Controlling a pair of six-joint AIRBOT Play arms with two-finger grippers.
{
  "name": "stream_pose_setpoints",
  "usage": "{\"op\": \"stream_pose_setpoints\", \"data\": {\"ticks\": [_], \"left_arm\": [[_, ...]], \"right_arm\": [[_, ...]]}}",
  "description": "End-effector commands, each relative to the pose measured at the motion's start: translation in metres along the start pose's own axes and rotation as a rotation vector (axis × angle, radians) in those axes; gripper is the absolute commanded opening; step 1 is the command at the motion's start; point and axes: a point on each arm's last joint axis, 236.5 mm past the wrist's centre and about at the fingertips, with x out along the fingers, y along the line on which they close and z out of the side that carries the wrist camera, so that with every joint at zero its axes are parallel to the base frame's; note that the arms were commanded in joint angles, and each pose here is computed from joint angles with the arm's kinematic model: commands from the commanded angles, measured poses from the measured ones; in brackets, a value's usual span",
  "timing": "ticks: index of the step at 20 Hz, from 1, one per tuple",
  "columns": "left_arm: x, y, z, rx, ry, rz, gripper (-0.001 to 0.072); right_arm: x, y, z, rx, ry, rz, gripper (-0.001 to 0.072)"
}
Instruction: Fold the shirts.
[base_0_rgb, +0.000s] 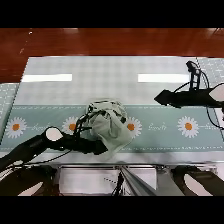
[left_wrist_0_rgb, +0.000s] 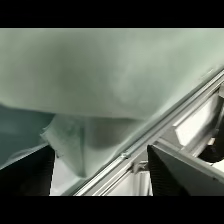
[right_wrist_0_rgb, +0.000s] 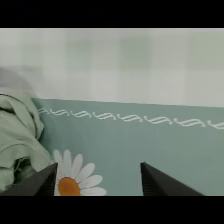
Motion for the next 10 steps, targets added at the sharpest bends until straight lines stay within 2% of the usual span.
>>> {"op": "stream_pose_setpoints", "data": {"ticks": [1, 2, 6, 10], "left_arm": [[0.018, 0.01, 0.003, -0.029, -0.012, 0.034, 0.0324], [0.019, 0.013, 0.003, -0.035, -0.014, 0.041, 0.0045], [0.02, 0.014, 0.002, -0.038, -0.008, 0.042, 0.0028], [0.02, 0.011, -0.005, -0.038, 0.022, 0.03, 0.0027]], "right_arm": [[0.032, 0.03, -0.016, 0.023, 0.079, 0.115, 0.0595], [0.042, 0.035, -0.023, 0.002, 0.109, 0.117, 0.0595], [0.082, 0.047, -0.048, -0.021, 0.2, 0.123, 0.0595], [0.107, 0.068, -0.07, -0.007, 0.273, 0.203, 0.0596]]}}
